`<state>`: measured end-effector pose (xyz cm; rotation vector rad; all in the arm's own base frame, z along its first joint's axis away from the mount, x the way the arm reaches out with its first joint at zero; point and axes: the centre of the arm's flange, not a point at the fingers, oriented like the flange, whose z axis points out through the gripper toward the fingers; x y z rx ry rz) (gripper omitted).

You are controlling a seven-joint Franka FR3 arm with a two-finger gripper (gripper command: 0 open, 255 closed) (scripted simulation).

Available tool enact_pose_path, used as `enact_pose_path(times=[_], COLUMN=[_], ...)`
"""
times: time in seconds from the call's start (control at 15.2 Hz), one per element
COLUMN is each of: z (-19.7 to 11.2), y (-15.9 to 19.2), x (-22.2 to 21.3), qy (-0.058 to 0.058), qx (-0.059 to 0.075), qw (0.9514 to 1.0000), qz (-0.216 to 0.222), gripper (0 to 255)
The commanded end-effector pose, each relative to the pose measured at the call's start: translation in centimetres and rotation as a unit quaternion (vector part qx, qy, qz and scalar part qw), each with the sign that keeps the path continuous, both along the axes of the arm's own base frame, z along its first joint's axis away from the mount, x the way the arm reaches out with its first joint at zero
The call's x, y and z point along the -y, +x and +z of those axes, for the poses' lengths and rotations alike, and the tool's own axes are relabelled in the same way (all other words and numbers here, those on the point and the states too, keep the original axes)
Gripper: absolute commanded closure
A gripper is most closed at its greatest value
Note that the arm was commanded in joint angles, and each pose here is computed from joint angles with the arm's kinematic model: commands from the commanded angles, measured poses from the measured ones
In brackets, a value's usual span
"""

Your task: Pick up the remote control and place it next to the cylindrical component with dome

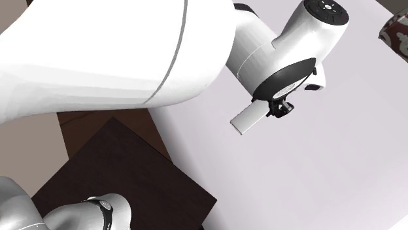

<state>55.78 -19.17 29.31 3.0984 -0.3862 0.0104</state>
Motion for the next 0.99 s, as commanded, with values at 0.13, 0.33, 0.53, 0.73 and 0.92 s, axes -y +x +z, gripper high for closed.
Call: enact_pose_path(times=[0.13,0.33,0.53,0.73,0.92], z=[2.2,3.8,5.4,6.5,6.5], y=[0.0,0.0,0.0,0.0,0.1], x=[0.0,0.0,0.0,0.0,-4.0], qy=[0.0,0.0,0.0,0.0,0.0], qx=[0.0,0.0,0.0,0.0,0.0], qw=[1.0,1.0,1.0,1.0,1.0], qz=[0.0,0.0,0.0,0.0,0.0], gripper=[255,255,255,255,255])
